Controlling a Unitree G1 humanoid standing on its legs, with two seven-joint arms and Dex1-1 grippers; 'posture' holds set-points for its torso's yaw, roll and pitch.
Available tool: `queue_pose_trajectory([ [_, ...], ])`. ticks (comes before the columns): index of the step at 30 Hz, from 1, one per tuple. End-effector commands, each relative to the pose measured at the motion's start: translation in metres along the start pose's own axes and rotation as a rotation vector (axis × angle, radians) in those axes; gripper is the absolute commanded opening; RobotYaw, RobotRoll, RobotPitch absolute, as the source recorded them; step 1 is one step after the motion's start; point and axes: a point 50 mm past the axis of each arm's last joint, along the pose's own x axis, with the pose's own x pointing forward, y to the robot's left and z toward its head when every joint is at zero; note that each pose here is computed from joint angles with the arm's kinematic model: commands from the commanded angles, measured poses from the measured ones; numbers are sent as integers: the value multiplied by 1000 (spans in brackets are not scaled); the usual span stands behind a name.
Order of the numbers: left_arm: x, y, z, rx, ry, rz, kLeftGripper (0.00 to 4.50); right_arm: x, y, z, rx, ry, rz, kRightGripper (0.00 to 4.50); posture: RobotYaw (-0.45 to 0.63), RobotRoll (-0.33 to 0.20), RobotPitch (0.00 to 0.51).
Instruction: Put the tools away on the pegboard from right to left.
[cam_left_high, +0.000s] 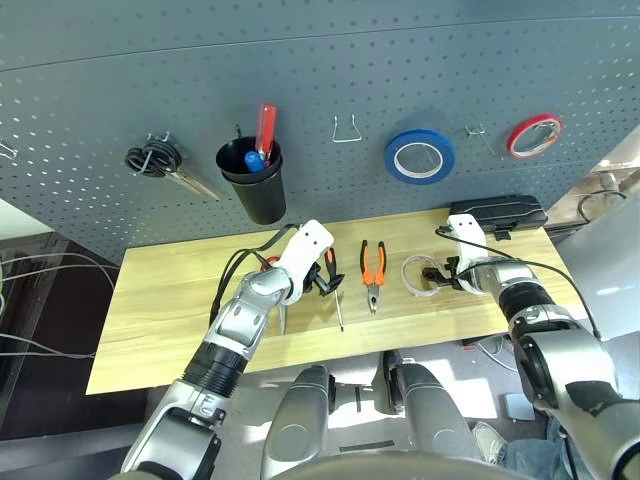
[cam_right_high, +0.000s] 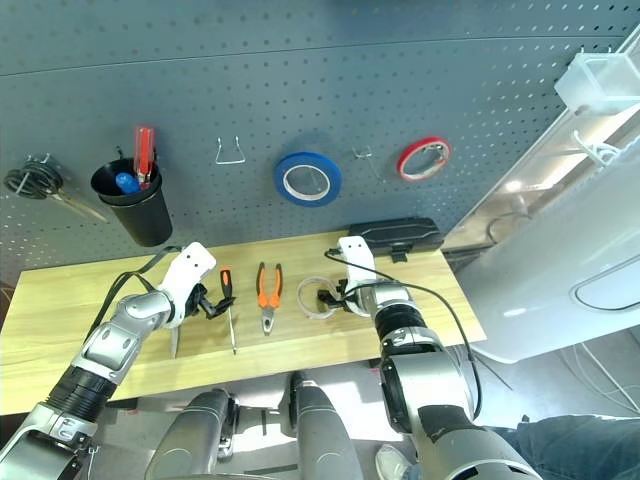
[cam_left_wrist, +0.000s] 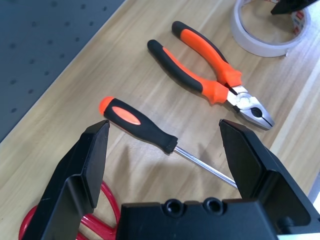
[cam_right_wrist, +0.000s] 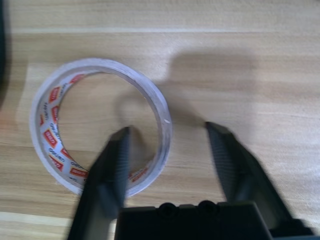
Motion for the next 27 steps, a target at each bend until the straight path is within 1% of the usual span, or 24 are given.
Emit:
queue_pose_trajectory([
  [1,-2,-6,0,27,-17,-37,4500,-2,-4,-7,10,-3,-20,1723,52,0,213],
  [2,-3,-7,2,30,-32,-45,4500,-6,-6,-4,-9,-31,-25,1343,47,0,211],
  [5,-7,-8,15,76,-115,-65,4500,-27,-10,5,-58,-166,-45,236,33,0,208],
  [6,-9,-9,20,89,-149,-75,4500,-37,-10,6,-90,-231,-54,20,23,0,207],
  [9,-16,-10,36,133,-308,-100,4500,-71,-7,8,-211,-442,-67,20,2,0,204],
  [12,-22,-12,46,168,-441,-127,4500,-93,-3,6,-274,-560,-79,20,-21,0,204],
  [14,-29,-21,52,227,-554,-194,4500,-112,-1,3,-364,-677,-82,20,-40,0,203],
  [15,-31,-24,53,246,-590,-220,4500,-118,1,2,-401,-721,-83,20,-40,0,203],
  [20,-35,-27,63,280,-728,-261,4500,-150,-4,4,-580,-965,-181,20,-74,0,201],
  [23,-34,-27,70,301,-790,-268,4500,-160,-11,5,-624,-1045,-256,20,-81,0,198],
  [27,-34,-27,78,321,-862,-259,4500,-174,-23,13,-640,-1152,-381,20,-86,0,196],
])
